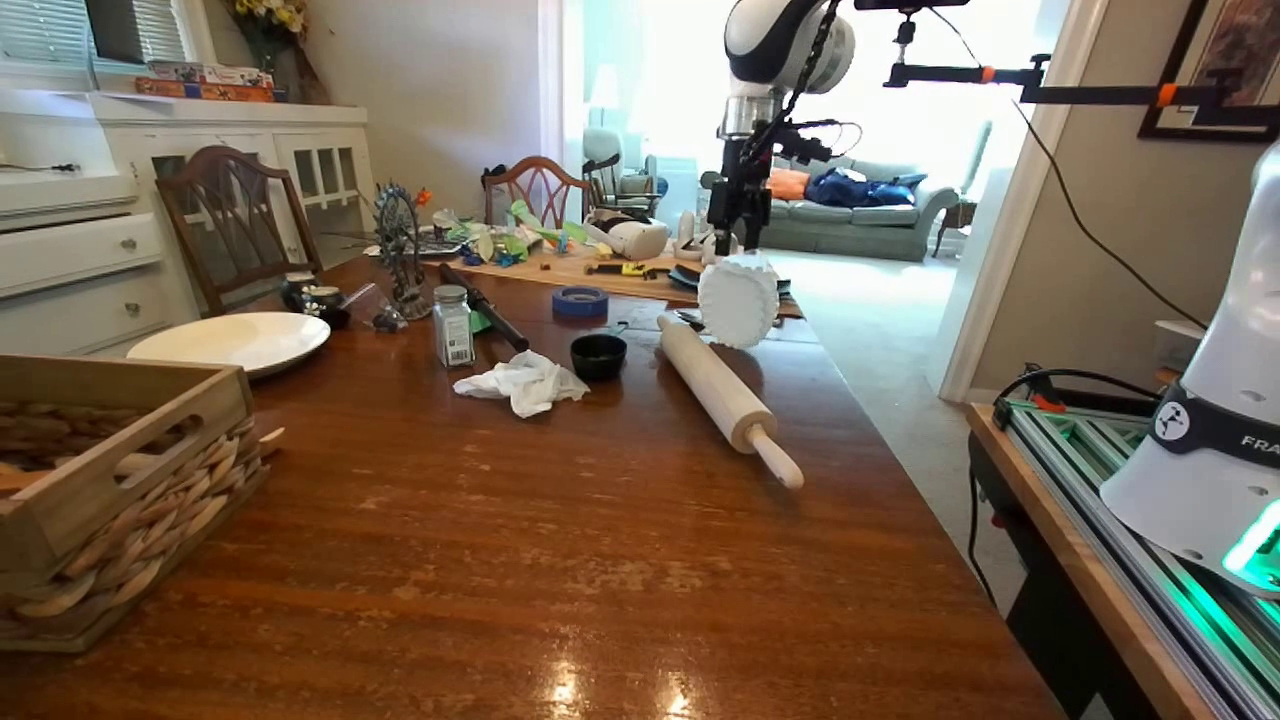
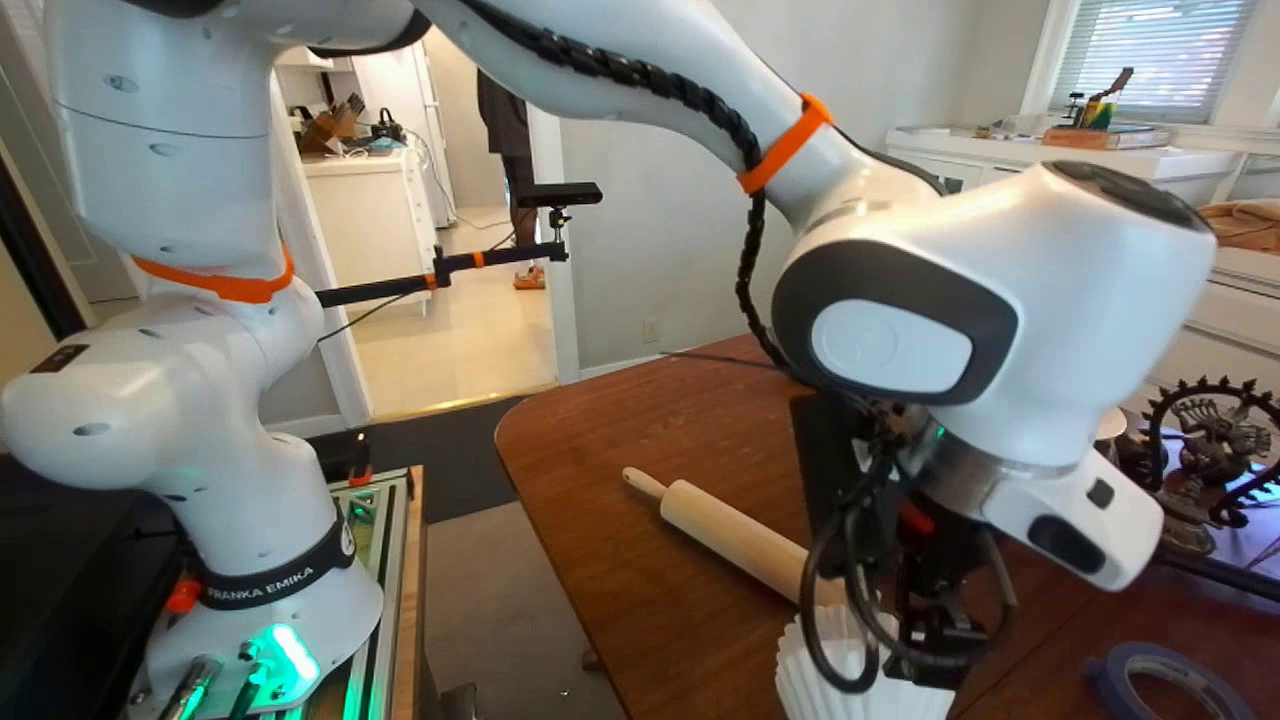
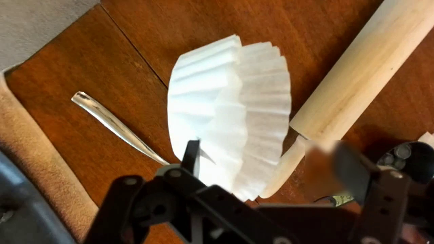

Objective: Move the white object to the right

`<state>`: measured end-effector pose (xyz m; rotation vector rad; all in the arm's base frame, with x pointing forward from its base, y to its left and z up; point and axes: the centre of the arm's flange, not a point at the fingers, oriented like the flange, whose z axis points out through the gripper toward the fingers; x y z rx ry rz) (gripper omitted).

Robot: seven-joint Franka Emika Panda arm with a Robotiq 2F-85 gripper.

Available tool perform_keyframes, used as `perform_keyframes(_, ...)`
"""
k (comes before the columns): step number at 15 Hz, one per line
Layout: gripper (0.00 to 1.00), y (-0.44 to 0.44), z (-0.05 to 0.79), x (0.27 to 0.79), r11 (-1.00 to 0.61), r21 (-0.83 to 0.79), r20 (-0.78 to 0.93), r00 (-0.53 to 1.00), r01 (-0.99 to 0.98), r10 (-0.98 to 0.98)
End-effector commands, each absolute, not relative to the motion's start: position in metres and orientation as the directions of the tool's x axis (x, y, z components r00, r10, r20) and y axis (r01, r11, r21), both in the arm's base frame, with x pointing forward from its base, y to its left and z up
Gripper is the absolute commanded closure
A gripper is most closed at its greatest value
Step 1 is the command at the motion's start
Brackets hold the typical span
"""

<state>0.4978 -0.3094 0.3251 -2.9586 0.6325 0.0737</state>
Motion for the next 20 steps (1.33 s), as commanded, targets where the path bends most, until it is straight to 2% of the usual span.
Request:
perform_keyframes(1,0.00,-0.275,0.332,0.494,-0.945,0.080,-0.091,0.941,-0.318,-0.325)
perform_keyframes(7,0.00,-0.264,0.325,0.493,-0.954,0.215,-0.106,0.966,-0.211,-0.237)
perform_keyframes(12,0.00,-0.263,0.323,0.490,-0.960,0.210,-0.066,0.977,-0.185,-0.202)
perform_keyframes(16,0.00,-0.250,0.337,0.488,-0.989,0.088,0.070,0.991,-0.118,-0.112)
perform_keyframes(20,0.00,-0.262,0.328,0.481,-0.990,-0.092,0.183,0.976,-0.107,-0.122)
